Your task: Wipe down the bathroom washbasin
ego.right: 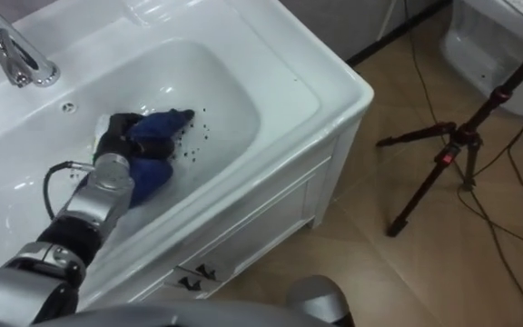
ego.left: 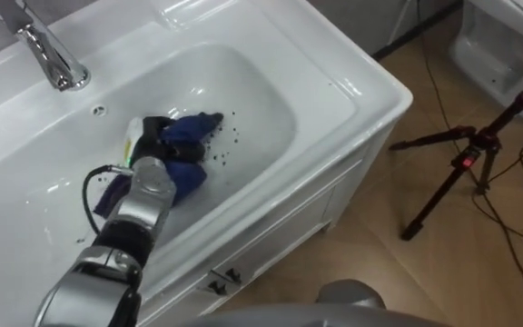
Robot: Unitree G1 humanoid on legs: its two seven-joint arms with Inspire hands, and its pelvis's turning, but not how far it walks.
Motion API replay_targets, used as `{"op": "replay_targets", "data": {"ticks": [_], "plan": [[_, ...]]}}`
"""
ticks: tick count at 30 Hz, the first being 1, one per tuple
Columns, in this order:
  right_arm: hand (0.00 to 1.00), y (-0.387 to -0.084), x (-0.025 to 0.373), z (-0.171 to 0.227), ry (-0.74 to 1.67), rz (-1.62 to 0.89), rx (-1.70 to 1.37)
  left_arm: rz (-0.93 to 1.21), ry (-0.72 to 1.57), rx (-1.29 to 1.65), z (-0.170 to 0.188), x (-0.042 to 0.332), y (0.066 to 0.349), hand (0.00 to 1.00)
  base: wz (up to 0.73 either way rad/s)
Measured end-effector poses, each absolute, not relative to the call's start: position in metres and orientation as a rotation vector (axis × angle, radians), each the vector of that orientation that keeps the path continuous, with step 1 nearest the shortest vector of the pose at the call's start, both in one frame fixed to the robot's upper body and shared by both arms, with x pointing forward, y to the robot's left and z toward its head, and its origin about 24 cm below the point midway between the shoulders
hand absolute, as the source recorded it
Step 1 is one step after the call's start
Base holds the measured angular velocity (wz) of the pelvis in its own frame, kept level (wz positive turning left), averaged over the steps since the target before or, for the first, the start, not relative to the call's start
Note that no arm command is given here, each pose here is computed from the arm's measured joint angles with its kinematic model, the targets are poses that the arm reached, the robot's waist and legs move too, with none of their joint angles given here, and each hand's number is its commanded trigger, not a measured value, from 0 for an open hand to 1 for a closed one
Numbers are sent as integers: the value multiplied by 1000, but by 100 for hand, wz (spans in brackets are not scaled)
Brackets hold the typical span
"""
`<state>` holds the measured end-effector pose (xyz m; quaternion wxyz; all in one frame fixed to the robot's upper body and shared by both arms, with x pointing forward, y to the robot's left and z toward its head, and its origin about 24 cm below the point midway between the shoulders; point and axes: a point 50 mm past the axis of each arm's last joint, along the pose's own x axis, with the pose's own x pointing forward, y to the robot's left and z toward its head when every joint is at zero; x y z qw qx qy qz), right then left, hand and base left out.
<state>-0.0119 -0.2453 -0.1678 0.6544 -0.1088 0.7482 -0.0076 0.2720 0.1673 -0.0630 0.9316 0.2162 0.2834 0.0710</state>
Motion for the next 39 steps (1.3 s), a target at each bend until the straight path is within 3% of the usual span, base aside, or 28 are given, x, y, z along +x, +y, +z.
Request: {"op": "replay_targets", "data": {"ticks": [39], "plan": [[0, -237, -18, -170, 1734, 37, -272, -99, 415, 169, -18, 291, 106, 100, 4]]}}
